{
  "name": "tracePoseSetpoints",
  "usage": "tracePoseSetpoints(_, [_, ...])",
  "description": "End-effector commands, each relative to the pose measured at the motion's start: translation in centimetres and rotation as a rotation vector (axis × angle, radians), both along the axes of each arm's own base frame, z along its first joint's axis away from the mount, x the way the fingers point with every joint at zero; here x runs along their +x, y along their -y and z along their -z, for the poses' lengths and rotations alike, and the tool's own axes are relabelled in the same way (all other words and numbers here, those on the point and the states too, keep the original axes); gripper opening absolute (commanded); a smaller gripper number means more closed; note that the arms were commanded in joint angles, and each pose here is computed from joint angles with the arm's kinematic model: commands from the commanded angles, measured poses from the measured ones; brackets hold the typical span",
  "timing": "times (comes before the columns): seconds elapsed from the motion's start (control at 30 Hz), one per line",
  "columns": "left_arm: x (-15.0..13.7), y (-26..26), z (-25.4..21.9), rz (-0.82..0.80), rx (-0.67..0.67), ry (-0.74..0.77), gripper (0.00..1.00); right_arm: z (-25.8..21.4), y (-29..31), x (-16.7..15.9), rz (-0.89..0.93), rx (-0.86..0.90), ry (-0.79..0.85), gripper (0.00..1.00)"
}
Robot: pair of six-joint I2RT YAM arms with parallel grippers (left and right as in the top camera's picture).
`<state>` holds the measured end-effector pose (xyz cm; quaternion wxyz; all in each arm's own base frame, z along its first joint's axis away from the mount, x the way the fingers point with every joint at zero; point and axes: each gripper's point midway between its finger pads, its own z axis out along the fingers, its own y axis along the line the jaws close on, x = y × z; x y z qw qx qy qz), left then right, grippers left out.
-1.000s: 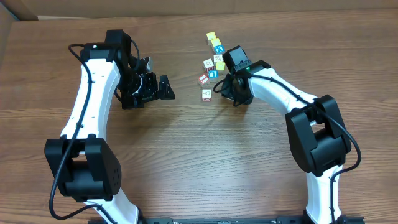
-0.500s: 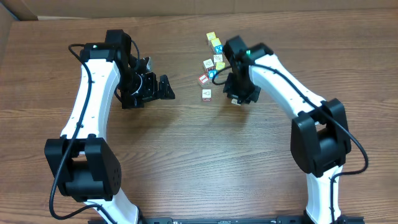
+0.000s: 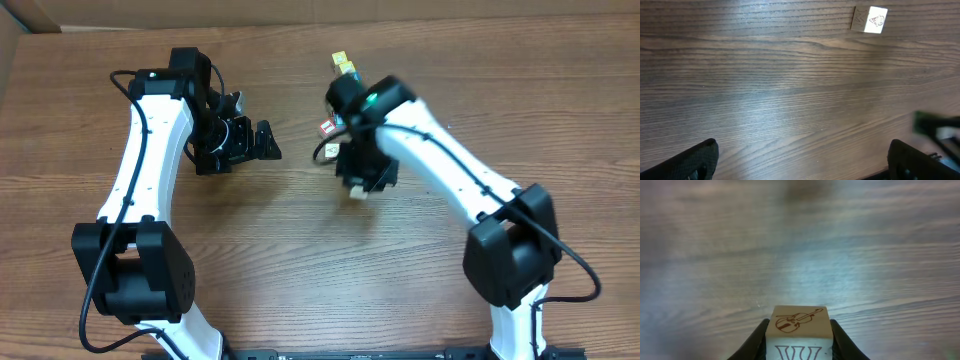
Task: Flip 4 blocks
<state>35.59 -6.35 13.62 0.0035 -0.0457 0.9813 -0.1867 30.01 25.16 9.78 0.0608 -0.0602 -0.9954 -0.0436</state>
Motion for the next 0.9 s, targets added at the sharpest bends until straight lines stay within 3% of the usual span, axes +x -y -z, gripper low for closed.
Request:
tracePoseSetpoints(0.0, [0.4,-0.2,-0.1,-0.001,-0.007,0.006,1.0,1.3,-0.8,-2.0,-0.032,-0.026,-0.017,0.14])
tracePoseSetpoints(0.4, [0.4,-0.2,-0.1,-0.001,-0.007,0.006,1.0,5.2,-0.7,-1.7,-0.03,-0.074,0.055,0.21])
tracePoseSetpoints(0.47, [0.4,-0.2,-0.1,-0.001,-0.007,0.006,1.0,5.2,-0.7,-1.7,-0.03,-0.074,0.055,0.53])
tracePoseSetpoints(0.5, [0.4,-0.2,-0.1,-0.001,-0.007,0.006,1.0,5.2,-0.7,-1.6,-0.03,-0.073,0.056,0.61])
tracePoseSetpoints(0.6, [0.4,-0.2,-0.1,-0.001,-0.007,0.006,1.0,5.2,-0.8,-1.6,-0.03,-0.072,0.057,0.69])
tracePoseSetpoints(0.87, [0.4,-0.2,-0.1,-0.001,-0.007,0.006,1.0,5.3,-0.5,-1.9,-0.03,-0.082,0.045,0.68])
